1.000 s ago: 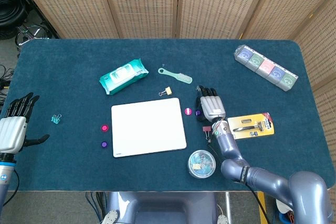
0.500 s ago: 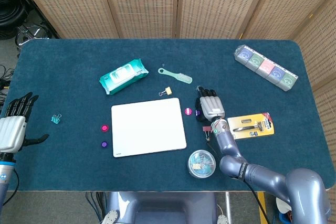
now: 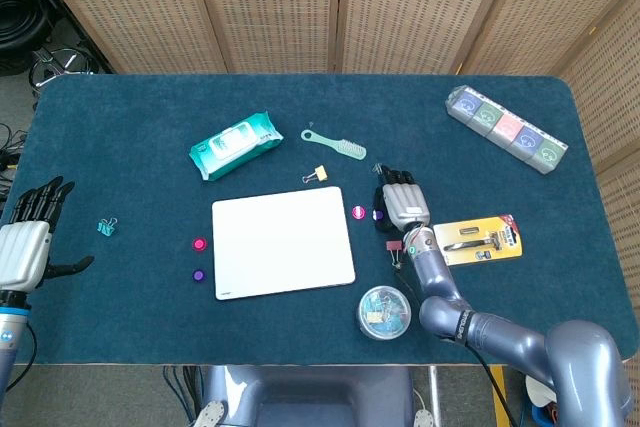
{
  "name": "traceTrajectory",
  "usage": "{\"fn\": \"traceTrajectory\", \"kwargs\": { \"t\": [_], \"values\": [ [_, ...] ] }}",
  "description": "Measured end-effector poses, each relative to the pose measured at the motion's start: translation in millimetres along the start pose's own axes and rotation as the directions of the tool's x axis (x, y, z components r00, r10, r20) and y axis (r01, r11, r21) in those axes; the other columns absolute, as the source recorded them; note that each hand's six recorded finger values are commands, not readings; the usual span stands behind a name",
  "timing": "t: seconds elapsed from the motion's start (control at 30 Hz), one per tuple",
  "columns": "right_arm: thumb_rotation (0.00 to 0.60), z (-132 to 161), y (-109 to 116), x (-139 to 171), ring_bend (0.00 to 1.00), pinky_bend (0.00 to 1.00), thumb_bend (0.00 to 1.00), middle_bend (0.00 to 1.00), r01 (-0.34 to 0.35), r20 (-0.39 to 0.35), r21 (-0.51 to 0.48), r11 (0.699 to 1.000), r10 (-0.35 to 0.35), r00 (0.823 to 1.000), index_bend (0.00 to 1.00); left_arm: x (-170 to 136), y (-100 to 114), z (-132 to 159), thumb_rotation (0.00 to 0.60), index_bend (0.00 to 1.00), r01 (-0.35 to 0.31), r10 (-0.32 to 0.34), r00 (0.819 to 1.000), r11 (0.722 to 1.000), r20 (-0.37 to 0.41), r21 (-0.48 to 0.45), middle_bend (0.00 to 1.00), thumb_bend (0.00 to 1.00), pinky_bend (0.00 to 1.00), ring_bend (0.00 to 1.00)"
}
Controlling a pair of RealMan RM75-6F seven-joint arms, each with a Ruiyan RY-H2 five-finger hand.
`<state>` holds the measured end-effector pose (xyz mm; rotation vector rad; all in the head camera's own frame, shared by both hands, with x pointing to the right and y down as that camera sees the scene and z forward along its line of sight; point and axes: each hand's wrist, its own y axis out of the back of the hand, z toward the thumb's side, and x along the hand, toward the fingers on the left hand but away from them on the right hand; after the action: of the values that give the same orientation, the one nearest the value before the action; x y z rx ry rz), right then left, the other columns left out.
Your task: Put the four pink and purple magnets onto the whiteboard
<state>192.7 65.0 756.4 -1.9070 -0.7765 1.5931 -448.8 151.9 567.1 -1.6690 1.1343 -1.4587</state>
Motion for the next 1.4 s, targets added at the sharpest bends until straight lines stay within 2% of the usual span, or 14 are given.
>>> {"fn": "traceTrajectory", "kwargs": {
  "t": [0.47, 0.83, 1.07, 1.1, 1.2, 1.23, 1.3, 1.4],
  "values": [
    [0.600, 41, 15, 16, 0.00, 0.00, 0.49, 0.00, 0.006, -0.091, -0.074, 0.997, -0.013, 0.996, 0.62, -1, 2, 0, 0.600, 0.00, -0.001, 0.001, 1.000, 1.000, 0.004, -0.007, 0.00, 0.00, 0.00, 0.00],
    [0.600, 112, -10, 31, 0.00, 0.00, 0.50, 0.00, -0.086, -0.219, -0.077, 0.993, 0.067, 0.973, 0.62, -3, 2, 1, 0.600, 0.00, 0.005, -0.005, 1.000, 1.000, 0.008, -0.011, 0.00, 0.00, 0.00, 0.00],
    [0.600, 136, -26, 34, 0.00, 0.00, 0.50, 0.00, -0.117, -0.238, -0.071, 0.991, 0.097, 0.966, 0.62, -2, 3, -1, 0.600, 0.00, 0.006, -0.006, 1.000, 1.000, 0.006, -0.017, 0.00, 0.00, 0.00, 0.00],
    [0.600, 137, -27, 34, 0.00, 0.00, 0.50, 0.00, -0.117, -0.238, -0.069, 0.991, 0.097, 0.966, 0.60, -2, 4, -1, 0.600, 0.00, 0.005, -0.005, 1.000, 1.000, 0.005, -0.017, 0.00, 0.00, 0.00, 0.00],
    [0.600, 138, -27, 35, 0.00, 0.00, 0.44, 0.00, -0.119, -0.242, -0.070, 0.990, 0.099, 0.965, 0.42, -2, 4, -1, 0.600, 0.00, 0.006, -0.006, 1.000, 1.000, 0.005, -0.015, 0.00, 0.00, 0.00, 0.00],
    [0.600, 137, -28, 35, 0.00, 0.00, 0.36, 0.00, -0.122, -0.243, -0.070, 0.990, 0.102, 0.965, 0.34, -2, 4, -1, 0.600, 0.00, 0.007, -0.007, 1.000, 1.000, 0.005, -0.015, 0.00, 0.00, 0.00, 0.00],
    [0.600, 136, -29, 36, 0.00, 0.00, 0.25, 0.00, -0.135, -0.246, -0.064, 0.989, 0.116, 0.962, 0.24, -2, 3, -1, 0.600, 0.00, 0.010, -0.010, 1.000, 1.000, 0.006, -0.015, 0.00, 0.00, 0.00, 0.00],
    [0.600, 133, -29, 37, 0.00, 0.00, 0.22, 0.00, -0.155, -0.244, -0.055, 0.986, 0.137, 0.960, 0.20, -2, 3, -1, 0.600, 0.00, 0.013, -0.012, 1.000, 1.000, 0.007, -0.013, 0.00, 0.00, 0.00, 0.00]
  ]
}}
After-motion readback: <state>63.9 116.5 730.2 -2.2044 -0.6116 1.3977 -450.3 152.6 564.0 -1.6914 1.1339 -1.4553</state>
